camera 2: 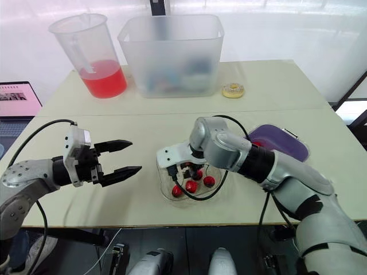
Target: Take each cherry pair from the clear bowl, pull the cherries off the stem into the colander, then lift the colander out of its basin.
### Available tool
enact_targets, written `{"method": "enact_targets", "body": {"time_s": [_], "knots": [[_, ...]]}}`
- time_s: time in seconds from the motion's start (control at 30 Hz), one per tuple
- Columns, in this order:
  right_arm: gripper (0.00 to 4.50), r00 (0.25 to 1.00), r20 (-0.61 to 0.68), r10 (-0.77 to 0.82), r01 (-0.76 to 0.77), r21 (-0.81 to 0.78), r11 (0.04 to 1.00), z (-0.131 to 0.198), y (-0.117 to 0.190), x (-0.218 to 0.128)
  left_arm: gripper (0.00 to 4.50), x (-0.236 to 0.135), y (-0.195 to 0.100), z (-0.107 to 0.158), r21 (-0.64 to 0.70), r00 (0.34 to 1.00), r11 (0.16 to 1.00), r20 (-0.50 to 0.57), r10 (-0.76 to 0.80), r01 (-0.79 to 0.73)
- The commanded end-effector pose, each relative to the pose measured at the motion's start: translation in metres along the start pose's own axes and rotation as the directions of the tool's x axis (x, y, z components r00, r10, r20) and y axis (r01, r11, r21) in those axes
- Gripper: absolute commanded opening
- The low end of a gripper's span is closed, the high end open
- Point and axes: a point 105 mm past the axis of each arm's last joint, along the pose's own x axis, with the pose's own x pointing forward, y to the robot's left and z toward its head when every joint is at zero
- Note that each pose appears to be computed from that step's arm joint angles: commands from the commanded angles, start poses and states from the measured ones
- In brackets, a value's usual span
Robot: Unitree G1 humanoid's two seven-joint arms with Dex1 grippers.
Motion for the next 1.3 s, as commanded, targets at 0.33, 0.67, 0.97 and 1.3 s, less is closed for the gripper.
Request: {"method": "enact_targets", "body": {"time_s": [0.33, 0.67, 0.97, 1.3], "knots": [[1.60, 0.991, 0.126, -0.052, 0.041, 0.085, 0.996, 0.014, -0.014, -0.044, 4.50, 0.005, -0.001, 0.008, 0.034, 0.999, 0.999, 0.018, -0.036, 0.035], [1.60, 0.991, 0.134, 0.018, -0.031, 0.097, 0.995, 0.011, 0.018, -0.047, 4.50, 0.004, 0.000, 0.010, 0.031, 0.998, 0.998, 0.017, -0.052, 0.052], [1.60, 0.995, 0.081, 0.056, -0.066, 0.119, 0.991, 0.002, 0.031, -0.031, 4.50, 0.006, -0.001, 0.010, 0.037, 0.998, 0.997, 0.000, -0.063, 0.063], [1.60, 0.995, 0.047, 0.083, -0.087, 0.099, 0.991, -0.003, 0.037, -0.014, 4.50, 0.005, -0.001, 0.011, 0.043, 0.997, 0.996, -0.021, -0.073, 0.074]]}}
